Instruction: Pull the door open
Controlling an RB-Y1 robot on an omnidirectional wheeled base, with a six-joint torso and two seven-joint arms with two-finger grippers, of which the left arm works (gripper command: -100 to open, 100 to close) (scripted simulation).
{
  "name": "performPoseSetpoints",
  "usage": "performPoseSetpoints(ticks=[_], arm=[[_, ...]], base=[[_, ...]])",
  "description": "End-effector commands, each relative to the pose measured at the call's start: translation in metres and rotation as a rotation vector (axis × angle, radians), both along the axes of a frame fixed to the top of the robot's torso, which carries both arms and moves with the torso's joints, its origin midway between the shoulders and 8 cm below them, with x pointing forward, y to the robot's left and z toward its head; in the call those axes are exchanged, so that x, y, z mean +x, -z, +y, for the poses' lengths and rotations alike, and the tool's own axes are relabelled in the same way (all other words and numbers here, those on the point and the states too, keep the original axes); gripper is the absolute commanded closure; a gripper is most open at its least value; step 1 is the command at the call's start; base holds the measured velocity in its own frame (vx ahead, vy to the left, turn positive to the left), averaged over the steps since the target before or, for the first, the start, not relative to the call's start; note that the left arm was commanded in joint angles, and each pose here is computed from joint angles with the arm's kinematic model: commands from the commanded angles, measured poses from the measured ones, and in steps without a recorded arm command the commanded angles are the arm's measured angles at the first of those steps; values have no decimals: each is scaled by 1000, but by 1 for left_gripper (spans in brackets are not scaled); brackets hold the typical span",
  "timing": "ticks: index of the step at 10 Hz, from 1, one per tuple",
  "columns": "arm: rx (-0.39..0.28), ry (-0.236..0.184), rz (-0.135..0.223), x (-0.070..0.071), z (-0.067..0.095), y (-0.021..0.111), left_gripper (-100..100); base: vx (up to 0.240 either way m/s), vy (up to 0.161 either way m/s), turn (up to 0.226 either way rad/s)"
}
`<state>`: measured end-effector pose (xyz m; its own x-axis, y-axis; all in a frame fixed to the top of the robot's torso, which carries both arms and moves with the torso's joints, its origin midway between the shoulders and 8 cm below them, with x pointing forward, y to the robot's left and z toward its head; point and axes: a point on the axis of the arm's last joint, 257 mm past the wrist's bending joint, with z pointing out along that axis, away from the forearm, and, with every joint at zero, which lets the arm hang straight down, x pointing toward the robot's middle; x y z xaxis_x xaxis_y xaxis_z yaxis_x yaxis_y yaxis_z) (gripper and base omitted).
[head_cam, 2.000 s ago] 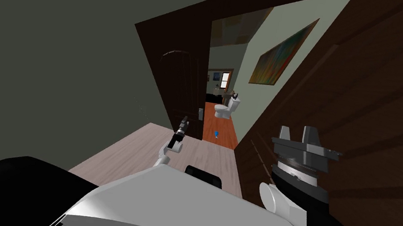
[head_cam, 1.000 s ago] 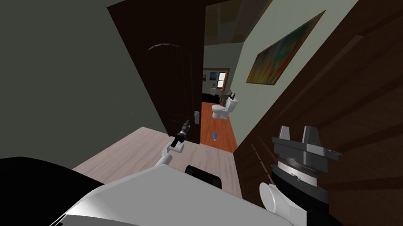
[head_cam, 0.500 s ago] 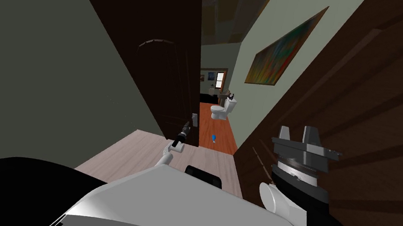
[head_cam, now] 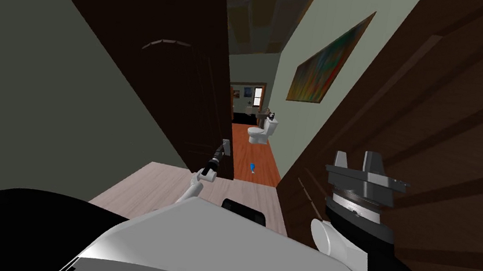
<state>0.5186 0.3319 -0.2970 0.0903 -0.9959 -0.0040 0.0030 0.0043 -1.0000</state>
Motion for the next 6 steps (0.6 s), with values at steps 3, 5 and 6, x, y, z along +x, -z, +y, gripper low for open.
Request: performPoseSetpoints(ticks=[3, 5, 6], arm=[[-3, -53, 2, -6, 52, 0, -100], [-2, -56, 2, -9, 53, -1, -100], [-2, -56, 2, -9, 53, -1, 100]], base=[[173, -48, -137], [120, -8, -60], [-9, 0, 16]])
